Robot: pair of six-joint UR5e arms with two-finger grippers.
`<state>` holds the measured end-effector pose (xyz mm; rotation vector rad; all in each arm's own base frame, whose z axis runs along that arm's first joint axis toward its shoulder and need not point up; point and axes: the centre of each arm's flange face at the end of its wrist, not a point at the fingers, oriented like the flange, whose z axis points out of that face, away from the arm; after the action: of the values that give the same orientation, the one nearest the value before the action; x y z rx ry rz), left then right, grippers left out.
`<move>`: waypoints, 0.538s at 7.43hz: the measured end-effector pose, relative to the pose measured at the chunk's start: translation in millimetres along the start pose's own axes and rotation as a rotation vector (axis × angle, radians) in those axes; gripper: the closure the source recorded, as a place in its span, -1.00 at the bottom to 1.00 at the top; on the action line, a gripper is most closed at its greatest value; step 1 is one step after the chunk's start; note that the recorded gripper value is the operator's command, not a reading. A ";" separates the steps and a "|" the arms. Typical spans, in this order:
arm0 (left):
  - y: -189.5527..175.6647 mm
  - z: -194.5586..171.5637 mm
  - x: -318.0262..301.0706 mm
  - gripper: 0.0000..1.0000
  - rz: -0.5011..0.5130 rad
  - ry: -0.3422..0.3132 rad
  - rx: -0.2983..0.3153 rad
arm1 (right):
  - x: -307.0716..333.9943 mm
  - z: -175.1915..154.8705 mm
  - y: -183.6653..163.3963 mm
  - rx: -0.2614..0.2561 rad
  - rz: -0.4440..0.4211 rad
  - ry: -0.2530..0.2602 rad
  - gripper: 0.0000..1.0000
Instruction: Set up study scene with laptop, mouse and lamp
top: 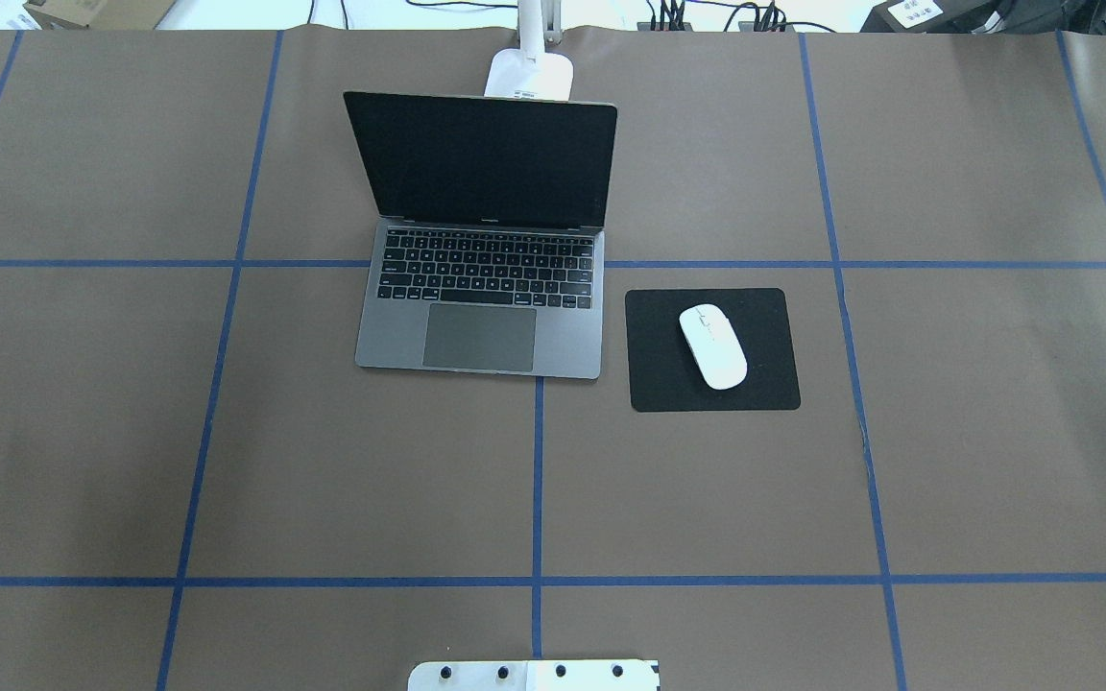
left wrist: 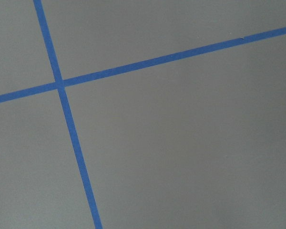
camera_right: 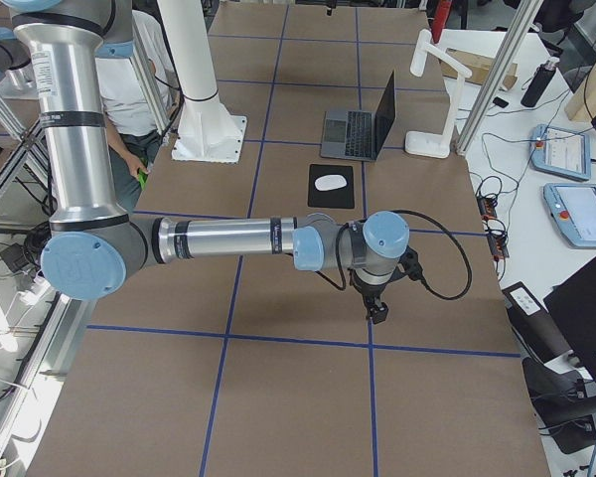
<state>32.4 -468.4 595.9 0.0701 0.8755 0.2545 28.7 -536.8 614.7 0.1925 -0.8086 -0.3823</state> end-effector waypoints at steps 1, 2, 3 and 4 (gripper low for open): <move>2.2 -3.2 -1.5 -0.98 0.007 0.001 0.006 | 5.7 -1.4 14.7 0.007 0.011 0.007 -0.98; 3.7 -6.8 -3.3 -0.98 0.010 -0.001 0.012 | 8.2 -5.1 28.0 0.018 0.017 0.015 -0.98; 5.4 -8.8 -5.6 -0.98 0.008 -0.006 0.015 | 6.7 -6.8 39.1 0.024 0.021 0.015 -0.98; 7.7 -12.2 -8.7 -0.98 0.002 -0.012 0.022 | 5.3 -6.7 45.1 0.026 0.046 0.008 -0.98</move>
<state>16.2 -463.7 595.9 0.0926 0.8667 0.2463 48.6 -497.6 627.7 0.1995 -0.8086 -0.3273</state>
